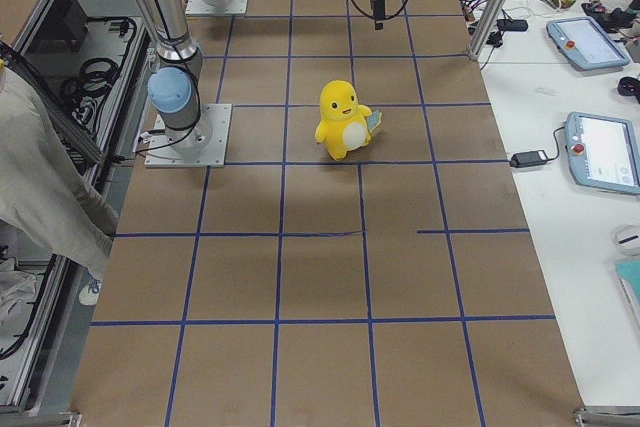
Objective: Pull drawer sideways
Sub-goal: 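Move the left gripper down toward the white handle of the wooden drawer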
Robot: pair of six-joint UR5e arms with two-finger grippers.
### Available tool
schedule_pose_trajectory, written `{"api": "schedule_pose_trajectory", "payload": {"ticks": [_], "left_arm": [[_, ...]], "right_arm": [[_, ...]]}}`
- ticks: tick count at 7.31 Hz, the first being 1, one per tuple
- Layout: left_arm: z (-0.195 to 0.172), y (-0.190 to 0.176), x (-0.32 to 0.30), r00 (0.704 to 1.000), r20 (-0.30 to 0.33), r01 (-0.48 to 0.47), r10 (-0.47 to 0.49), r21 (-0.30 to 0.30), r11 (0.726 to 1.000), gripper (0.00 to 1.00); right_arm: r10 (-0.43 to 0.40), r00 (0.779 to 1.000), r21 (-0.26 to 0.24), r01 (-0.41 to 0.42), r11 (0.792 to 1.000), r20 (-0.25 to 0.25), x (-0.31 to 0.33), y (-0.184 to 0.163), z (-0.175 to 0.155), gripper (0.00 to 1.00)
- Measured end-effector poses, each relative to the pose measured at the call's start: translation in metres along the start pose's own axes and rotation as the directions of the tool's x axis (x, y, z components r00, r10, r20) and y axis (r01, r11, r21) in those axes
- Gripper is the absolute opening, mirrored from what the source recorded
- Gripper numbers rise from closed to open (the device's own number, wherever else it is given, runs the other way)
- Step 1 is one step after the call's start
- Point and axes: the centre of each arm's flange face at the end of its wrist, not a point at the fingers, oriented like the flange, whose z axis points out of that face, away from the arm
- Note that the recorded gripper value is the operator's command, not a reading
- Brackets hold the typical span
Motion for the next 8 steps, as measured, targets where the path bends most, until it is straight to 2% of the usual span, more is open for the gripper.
{"api": "schedule_pose_trajectory", "payload": {"ticks": [2,4,6,8], "left_arm": [[0.004,-0.004,-0.001,1.0,0.01,0.002,-0.002,-0.002,1.0,1.0],[0.028,-0.019,-0.005,0.998,0.066,0.005,-0.002,-0.041,0.999,1.0],[0.083,-0.046,-0.015,0.984,0.175,0.018,0.006,-0.134,0.991,1.0],[0.156,-0.067,-0.024,0.952,0.305,0.071,0.004,-0.235,0.969,1.0]], "right_arm": [[0.0,1.0,0.0,0.0,1.0,-0.001,0.0,0.0,0.0,1.0],[0.0,1.0,0.0,0.0,1.0,-0.001,0.0,0.0,0.0,1.0],[0.0,1.0,0.0,0.0,1.0,-0.001,0.0,0.0,0.0,1.0],[0.0,1.0,0.0,0.0,1.0,-0.001,0.0,0.0,0.0,1.0]]}}
